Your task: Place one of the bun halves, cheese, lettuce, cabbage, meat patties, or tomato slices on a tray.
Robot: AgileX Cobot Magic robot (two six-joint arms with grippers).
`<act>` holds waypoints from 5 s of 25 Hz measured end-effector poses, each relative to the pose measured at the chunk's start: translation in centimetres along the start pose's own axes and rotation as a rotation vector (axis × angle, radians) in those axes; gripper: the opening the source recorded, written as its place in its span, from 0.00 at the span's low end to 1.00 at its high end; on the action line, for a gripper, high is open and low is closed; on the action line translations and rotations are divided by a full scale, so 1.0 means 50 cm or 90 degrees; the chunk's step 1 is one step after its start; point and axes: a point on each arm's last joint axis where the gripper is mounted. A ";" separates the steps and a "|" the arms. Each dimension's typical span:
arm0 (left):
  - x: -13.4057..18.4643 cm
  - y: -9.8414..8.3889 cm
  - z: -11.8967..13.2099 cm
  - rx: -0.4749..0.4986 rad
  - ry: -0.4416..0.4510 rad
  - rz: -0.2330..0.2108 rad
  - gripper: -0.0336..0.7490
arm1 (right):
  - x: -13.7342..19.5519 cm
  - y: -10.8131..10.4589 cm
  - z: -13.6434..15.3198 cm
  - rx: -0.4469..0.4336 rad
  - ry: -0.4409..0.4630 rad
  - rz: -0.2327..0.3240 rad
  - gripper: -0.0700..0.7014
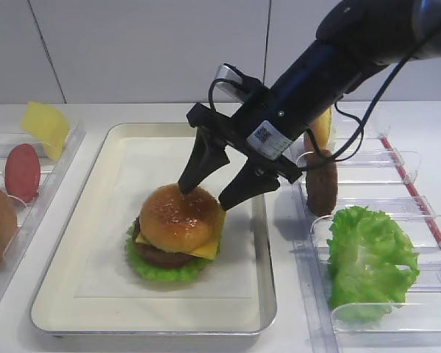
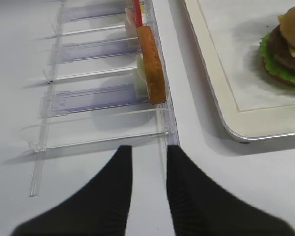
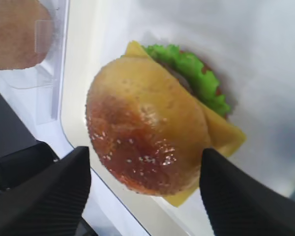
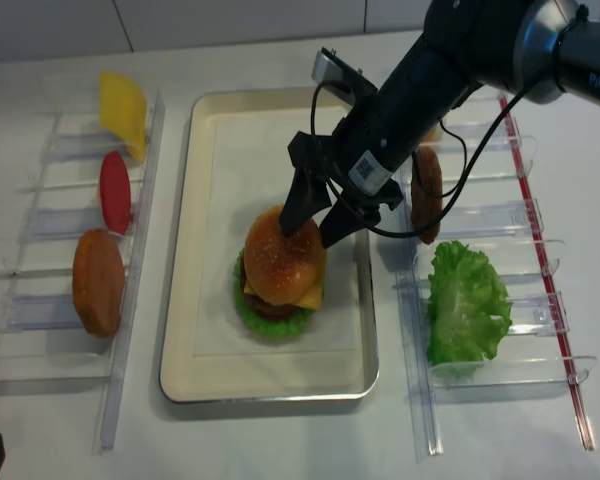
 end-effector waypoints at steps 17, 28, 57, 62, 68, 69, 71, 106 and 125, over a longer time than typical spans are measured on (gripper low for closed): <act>0.000 0.000 0.000 0.000 0.000 0.000 0.26 | 0.003 0.032 0.003 0.054 0.002 -0.018 0.72; 0.000 0.000 0.000 0.000 0.000 0.000 0.26 | -0.003 0.030 0.010 0.084 -0.027 -0.036 0.72; 0.000 0.000 0.000 0.000 0.000 0.000 0.26 | 0.000 0.041 0.024 0.071 -0.027 -0.037 0.72; 0.000 0.000 0.000 0.000 0.000 0.000 0.26 | -0.003 0.045 0.021 0.072 -0.029 -0.043 0.72; 0.000 0.000 0.000 0.000 0.000 0.000 0.26 | -0.015 0.075 -0.015 0.126 -0.044 -0.070 0.72; 0.000 0.000 0.000 0.000 0.000 0.000 0.26 | -0.017 0.081 -0.025 0.144 -0.048 -0.074 0.72; 0.000 0.000 0.000 0.000 0.000 0.000 0.26 | -0.021 0.092 -0.043 0.176 -0.060 -0.076 0.72; 0.000 0.000 0.000 0.000 0.000 0.000 0.26 | 0.573 0.018 -0.412 0.395 -0.518 -0.226 0.67; 0.000 0.000 0.000 0.000 0.000 0.000 0.26 | 0.755 -0.209 -0.306 0.423 -0.712 -0.142 0.61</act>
Point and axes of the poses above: a point on each arm's last joint axis where the gripper is mounted, z pointing out along that axis toward the gripper, y along the wrist's bending axis when the last joint is at zero, x = y × z, and after that the axes turned 14 degrees about z, right-handed
